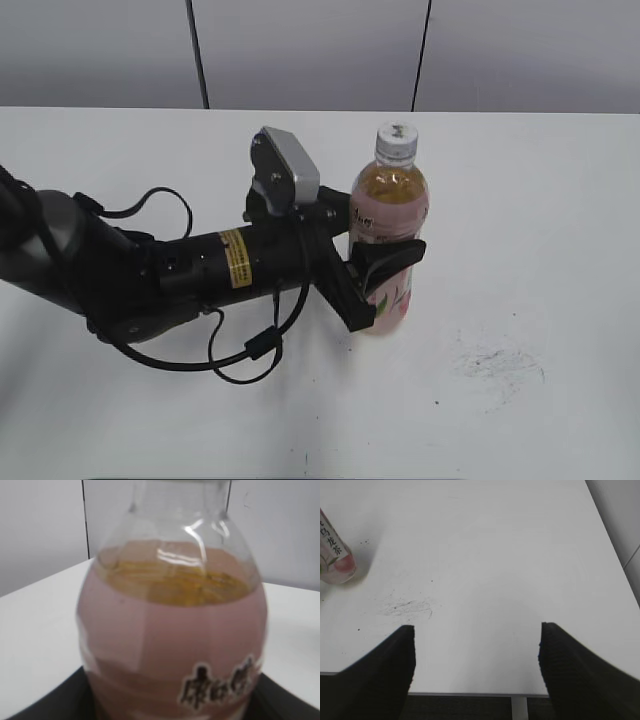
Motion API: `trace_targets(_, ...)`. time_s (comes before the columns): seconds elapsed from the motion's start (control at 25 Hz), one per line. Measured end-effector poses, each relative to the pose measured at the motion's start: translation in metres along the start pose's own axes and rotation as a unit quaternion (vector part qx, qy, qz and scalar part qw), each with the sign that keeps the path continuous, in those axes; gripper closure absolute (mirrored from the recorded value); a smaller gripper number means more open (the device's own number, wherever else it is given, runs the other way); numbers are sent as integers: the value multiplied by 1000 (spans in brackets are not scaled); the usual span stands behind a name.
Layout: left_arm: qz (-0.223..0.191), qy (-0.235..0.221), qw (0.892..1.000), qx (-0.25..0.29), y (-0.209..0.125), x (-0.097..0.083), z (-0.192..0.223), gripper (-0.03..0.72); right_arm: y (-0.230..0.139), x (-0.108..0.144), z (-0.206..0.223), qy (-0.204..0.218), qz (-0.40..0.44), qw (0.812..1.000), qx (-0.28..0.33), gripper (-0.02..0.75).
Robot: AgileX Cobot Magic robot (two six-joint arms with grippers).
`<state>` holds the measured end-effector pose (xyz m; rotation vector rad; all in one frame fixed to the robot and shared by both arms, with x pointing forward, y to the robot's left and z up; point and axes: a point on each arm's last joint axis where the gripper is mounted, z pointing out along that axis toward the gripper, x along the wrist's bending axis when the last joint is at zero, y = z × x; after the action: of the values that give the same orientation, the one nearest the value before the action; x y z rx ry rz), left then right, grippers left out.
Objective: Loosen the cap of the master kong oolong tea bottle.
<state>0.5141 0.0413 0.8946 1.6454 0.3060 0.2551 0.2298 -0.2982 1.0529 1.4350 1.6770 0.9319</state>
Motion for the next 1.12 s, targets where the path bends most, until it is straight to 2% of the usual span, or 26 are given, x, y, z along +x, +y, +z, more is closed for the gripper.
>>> trace_targets(0.16,-12,-7,1000,10,-16,-1,2,293,0,0,0,0,0,1000,0,159)
trace_targets(0.52,-15,-7,1000,1,-17,0,3,293,0,0,0,3,1,1000,0,159)
trace_targets(0.72,-15,-7,1000,0,-17,0,3,293,8,7,7,43,23,999,17,159)
trace_targets(0.88,-15,-7,1000,0,-17,0,3,293,29,12,29,84,57,994,52,159)
trace_targets(1.12,-15,-7,1000,-1,-17,0,3,293,67,15,65,118,95,984,99,169)
